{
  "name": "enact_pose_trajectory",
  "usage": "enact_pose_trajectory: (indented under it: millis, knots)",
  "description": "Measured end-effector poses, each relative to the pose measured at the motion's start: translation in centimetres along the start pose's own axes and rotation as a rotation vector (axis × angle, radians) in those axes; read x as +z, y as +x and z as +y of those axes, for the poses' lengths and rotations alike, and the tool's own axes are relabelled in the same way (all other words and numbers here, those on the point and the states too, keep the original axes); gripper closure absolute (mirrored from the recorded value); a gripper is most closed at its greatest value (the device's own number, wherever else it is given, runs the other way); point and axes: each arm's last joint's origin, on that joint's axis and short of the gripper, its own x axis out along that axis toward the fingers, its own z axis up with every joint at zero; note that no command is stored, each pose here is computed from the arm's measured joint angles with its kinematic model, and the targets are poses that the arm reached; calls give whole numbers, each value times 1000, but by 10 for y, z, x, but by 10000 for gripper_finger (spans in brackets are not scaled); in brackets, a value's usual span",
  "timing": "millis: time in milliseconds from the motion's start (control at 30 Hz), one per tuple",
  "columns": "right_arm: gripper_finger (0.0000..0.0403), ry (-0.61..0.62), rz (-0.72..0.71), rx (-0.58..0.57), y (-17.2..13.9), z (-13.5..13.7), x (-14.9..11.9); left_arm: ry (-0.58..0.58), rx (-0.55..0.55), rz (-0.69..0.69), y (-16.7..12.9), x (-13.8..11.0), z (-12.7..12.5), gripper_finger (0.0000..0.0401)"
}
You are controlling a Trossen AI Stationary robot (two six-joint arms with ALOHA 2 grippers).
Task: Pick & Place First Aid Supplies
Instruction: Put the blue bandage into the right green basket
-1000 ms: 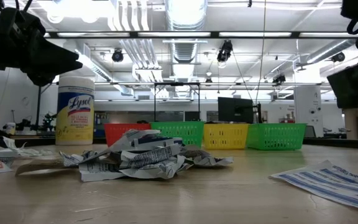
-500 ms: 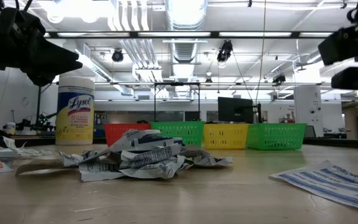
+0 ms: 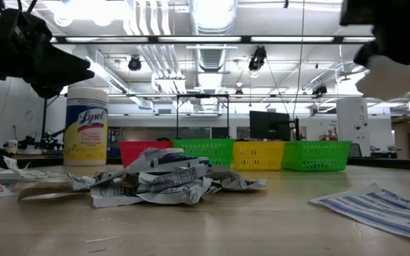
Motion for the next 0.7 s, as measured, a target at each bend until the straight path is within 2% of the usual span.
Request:
enact_pose_trajectory:
  millis: [167,300,533,700]
  knots:
    - [394,-34,-164,-133,-11,-11,24,0,0,0,0,0,0,270]
    - [394,-114,-204,-243,-13,-25,46,0,0,0,0,0,0,270]
    - [394,-239,-109,-410,-4,-77,71,0,0,0,0,0,0,270]
    - [394,-282,-4,-408,1,-121,80,0,0,0,0,0,0,270]
